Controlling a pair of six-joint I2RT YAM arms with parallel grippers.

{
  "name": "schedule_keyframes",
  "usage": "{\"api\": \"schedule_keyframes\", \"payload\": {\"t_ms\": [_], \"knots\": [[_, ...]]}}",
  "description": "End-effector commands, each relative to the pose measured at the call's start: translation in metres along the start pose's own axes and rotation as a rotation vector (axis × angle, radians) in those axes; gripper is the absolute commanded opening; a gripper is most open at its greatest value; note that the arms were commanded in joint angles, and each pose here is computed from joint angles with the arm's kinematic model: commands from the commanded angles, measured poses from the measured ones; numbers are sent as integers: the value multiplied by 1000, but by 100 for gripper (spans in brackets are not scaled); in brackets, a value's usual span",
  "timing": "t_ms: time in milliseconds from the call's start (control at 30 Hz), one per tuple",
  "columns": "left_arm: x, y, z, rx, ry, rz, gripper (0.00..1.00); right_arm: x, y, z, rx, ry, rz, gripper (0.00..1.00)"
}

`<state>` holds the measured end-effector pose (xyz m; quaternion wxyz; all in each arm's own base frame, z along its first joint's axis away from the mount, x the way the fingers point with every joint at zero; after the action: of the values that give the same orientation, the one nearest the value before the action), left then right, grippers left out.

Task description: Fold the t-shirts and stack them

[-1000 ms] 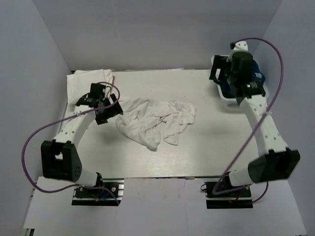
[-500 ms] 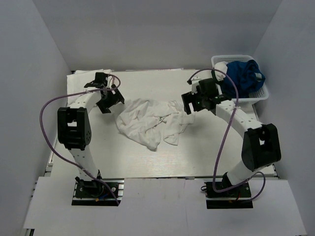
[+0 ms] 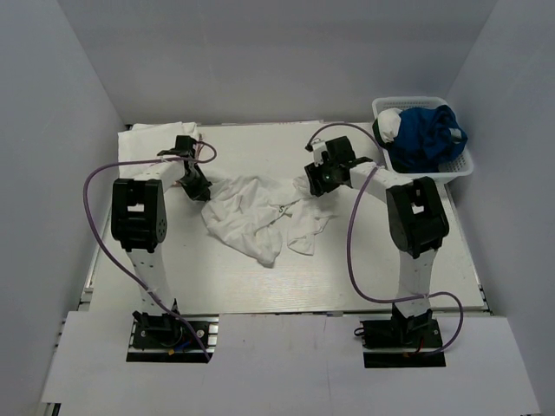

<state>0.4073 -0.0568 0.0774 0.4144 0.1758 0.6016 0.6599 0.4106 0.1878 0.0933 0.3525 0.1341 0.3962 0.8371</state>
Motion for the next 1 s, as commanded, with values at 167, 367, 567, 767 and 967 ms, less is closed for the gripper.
{"api": "schedule_keyframes", "payload": {"t_ms": [167,367,567,767,967], "knots": [[-37,65,21,-130,-61,-136,0,-7,25,66,-226,-59,-147,0],[-50,194,43,-440,-83,-303,0,-31,196,128,-573,-128,-530,0],[-30,370,13,-838,-159,-669,0,-8,359,129,-946,-120,-714,0],[11,498,-35,-1096,-177,-889,0,35,477,113,-1234,-31,-698,0],[38,552,-65,-1197,-194,-975,0,62,554,83,-1423,-3,-747,0]]}}
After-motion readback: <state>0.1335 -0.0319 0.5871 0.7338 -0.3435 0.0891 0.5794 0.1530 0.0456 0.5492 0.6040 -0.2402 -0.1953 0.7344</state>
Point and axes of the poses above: each gripper's point midway between its finger pads, its own y axis back along the fingers, its own x axis along the line the jaws close on, z = x × y, the point moved 6 cm from there along y, back along the fingers, and after that the axes turned 9 degrees about y, right-handed, at the moved point
